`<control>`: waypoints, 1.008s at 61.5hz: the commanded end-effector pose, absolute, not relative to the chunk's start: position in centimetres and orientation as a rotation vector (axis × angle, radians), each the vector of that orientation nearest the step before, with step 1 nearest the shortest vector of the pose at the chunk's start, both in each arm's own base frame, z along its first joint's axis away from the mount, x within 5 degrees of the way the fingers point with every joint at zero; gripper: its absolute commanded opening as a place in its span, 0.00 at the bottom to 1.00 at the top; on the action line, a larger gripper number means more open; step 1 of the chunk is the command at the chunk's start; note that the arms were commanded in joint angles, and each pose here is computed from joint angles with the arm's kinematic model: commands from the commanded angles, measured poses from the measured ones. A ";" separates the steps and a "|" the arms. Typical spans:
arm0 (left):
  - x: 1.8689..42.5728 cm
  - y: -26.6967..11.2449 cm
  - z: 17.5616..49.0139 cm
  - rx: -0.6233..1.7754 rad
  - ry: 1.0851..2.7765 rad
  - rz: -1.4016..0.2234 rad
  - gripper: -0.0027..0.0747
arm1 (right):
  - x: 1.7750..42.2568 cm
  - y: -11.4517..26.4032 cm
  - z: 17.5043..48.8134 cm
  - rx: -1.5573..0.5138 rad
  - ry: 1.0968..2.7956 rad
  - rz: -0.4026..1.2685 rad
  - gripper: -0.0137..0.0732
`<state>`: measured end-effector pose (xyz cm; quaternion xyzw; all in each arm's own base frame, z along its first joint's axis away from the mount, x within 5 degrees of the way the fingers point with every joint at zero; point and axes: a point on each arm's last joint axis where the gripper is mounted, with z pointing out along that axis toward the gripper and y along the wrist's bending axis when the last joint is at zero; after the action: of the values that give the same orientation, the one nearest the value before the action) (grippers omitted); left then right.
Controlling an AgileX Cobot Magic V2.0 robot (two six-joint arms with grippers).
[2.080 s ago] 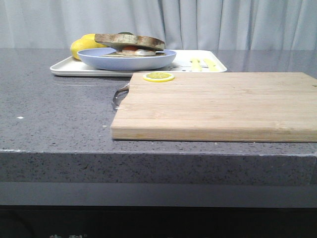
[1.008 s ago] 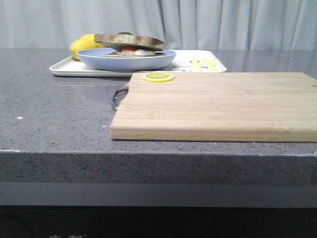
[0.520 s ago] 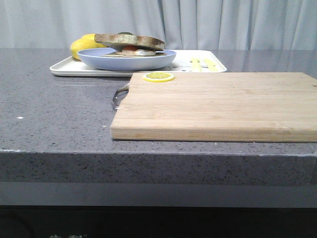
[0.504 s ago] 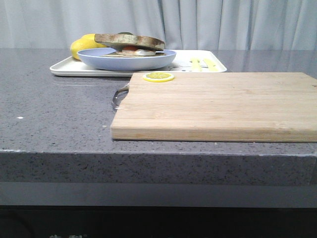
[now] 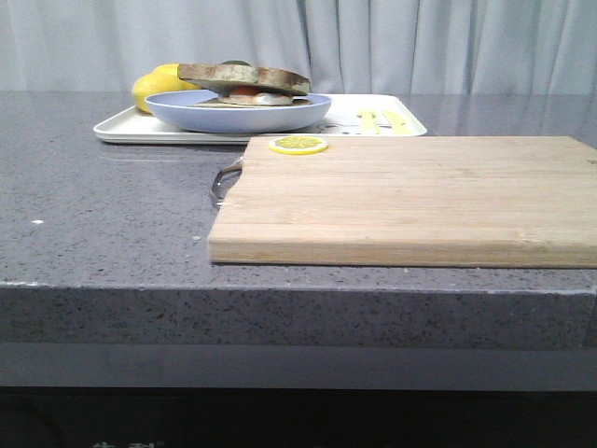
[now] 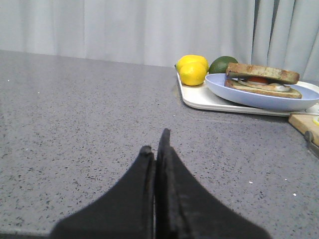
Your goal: Place bread and move sandwich to tray
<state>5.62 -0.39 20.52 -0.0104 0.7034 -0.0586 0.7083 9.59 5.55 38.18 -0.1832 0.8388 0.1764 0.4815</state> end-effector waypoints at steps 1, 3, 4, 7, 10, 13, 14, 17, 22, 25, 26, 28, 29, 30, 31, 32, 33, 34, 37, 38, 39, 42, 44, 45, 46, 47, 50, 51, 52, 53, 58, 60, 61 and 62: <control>5.4 -0.3 21.5 -0.033 1.440 -0.141 0.01 | 9.7 5.6 39.4 -0.415 1.961 0.449 0.08; 5.4 -0.3 21.5 -0.033 1.440 -0.141 0.01 | 9.7 5.6 39.4 -0.415 1.961 0.449 0.08; 5.4 -0.3 21.5 -0.033 1.440 -0.141 0.01 | 9.7 5.6 39.4 -0.414 1.961 0.449 0.08; 5.4 -0.3 21.5 -0.033 1.440 -0.141 0.01 | 9.7 5.6 39.4 -0.414 1.961 0.449 0.08; 5.4 -0.3 21.5 -0.033 1.440 -0.141 0.01 | 9.7 5.6 39.4 -0.414 1.961 0.449 0.08; 5.4 -0.3 21.5 -0.033 1.438 -0.141 0.01 | 9.7 5.6 39.4 -0.415 1.962 0.449 0.08; 5.4 -0.3 21.5 -0.033 1.438 -0.141 0.01 | 9.7 5.6 39.4 -0.415 1.962 0.449 0.08; 5.4 -0.3 21.6 -0.036 1.432 -0.138 0.01 | 9.7 5.6 39.4 -0.415 1.962 0.449 0.08; 5.4 -0.2 21.6 -0.044 1.430 -0.128 0.01 | 9.7 5.6 39.4 -0.415 1.962 0.449 0.08; 5.4 -0.2 21.6 -0.049 1.429 -0.122 0.01 | 9.7 5.6 39.4 -0.415 1.962 0.449 0.08; 5.4 -0.2 21.6 -0.049 1.428 -0.122 0.01 | 9.7 5.6 39.4 -0.415 1.962 0.449 0.08; 5.4 -0.2 21.6 -0.049 1.428 -0.122 0.01 | 9.7 5.6 39.4 -0.414 1.961 0.449 0.08; 5.4 -0.2 21.6 -0.049 1.428 -0.122 0.01 | 9.7 5.6 39.4 -0.414 1.961 0.449 0.08; 5.4 -0.2 21.6 -0.049 1.428 -0.122 0.01 | 9.7 5.6 39.4 -0.414 1.961 0.449 0.08; 5.4 -0.2 21.6 -0.049 1.428 -0.122 0.01 | 9.7 5.6 39.4 -0.414 1.961 0.449 0.08; 5.4 -0.2 21.6 -0.049 1.428 -0.122 0.01 | 9.7 5.6 39.4 -0.414 1.961 0.449 0.08; 5.4 -0.2 21.6 -0.048 1.428 -0.124 0.01 | 9.7 5.6 39.4 -0.414 1.961 0.449 0.08; 5.4 -0.2 21.6 -0.049 1.428 -0.125 0.01 | 9.7 5.6 39.4 -0.414 1.961 0.449 0.08; 5.4 -0.2 21.6 -0.049 1.428 -0.125 0.01 | 9.7 5.6 39.4 -0.414 1.961 0.449 0.08; 5.4 -0.2 21.6 -0.049 1.428 -0.125 0.01 | 9.7 5.6 39.4 -0.414 1.961 0.449 0.08; 5.4 -0.2 21.6 -0.049 1.428 -0.125 0.01 | 9.7 5.6 39.4 -0.414 1.961 0.449 0.08; 5.4 -0.2 21.6 -0.049 1.428 -0.125 0.01 | 9.7 5.6 39.4 -0.414 1.961 0.449 0.08; 5.4 -0.2 21.6 -0.049 1.428 -0.125 0.01 | 9.7 5.6 39.4 -0.414 1.961 0.449 0.08; 5.4 -0.2 21.6 -0.049 1.428 -0.125 0.01 | 9.7 5.6 39.4 -0.414 1.961 0.449 0.08; 5.4 -0.2 21.6 -0.049 1.428 -0.125 0.01 | 9.7 5.6 39.4 -0.414 1.961 0.449 0.08; 5.4 -0.2 21.6 -0.049 1.428 -0.125 0.01 | 9.7 5.6 39.4 -0.414 1.961 0.449 0.08; 5.4 -0.2 21.6 -0.049 1.428 -0.125 0.01 | 9.7 5.6 39.4 -0.414 1.961 0.449 0.08; 5.4 -0.2 21.6 -0.049 1.428 -0.125 0.01 | 9.7 5.6 39.4 -0.414 1.961 0.449 0.08; 5.4 -0.2 21.6 -0.049 1.428 -0.125 0.01 | 9.7 5.6 39.4 -0.414 1.961 0.449 0.08; 5.4 -0.2 21.6 -0.049 1.428 -0.125 0.01 | 9.7 5.6 39.4 -0.414 1.961 0.449 0.08; 5.4 -0.2 21.6 -0.049 1.428 -0.125 0.01 | 9.7 5.6 39.4 -0.414 1.961 0.449 0.08; 5.4 -0.2 21.6 -0.049 1.428 -0.125 0.01 | 9.7 5.6 39.4 -0.414 1.961 0.449 0.08; 5.4 -0.2 21.6 -0.049 1.428 -0.125 0.01 | 9.7 5.6 39.4 -0.414 1.961 0.449 0.08; 5.4 -0.2 21.6 -0.049 1.428 -0.125 0.01 | 9.7 5.6 39.4 -0.414 1.961 0.449 0.08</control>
<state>5.62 -0.25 20.76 -0.0192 0.6936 -0.0508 0.7183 9.59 5.55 38.18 -0.1832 0.8388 0.1764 0.4815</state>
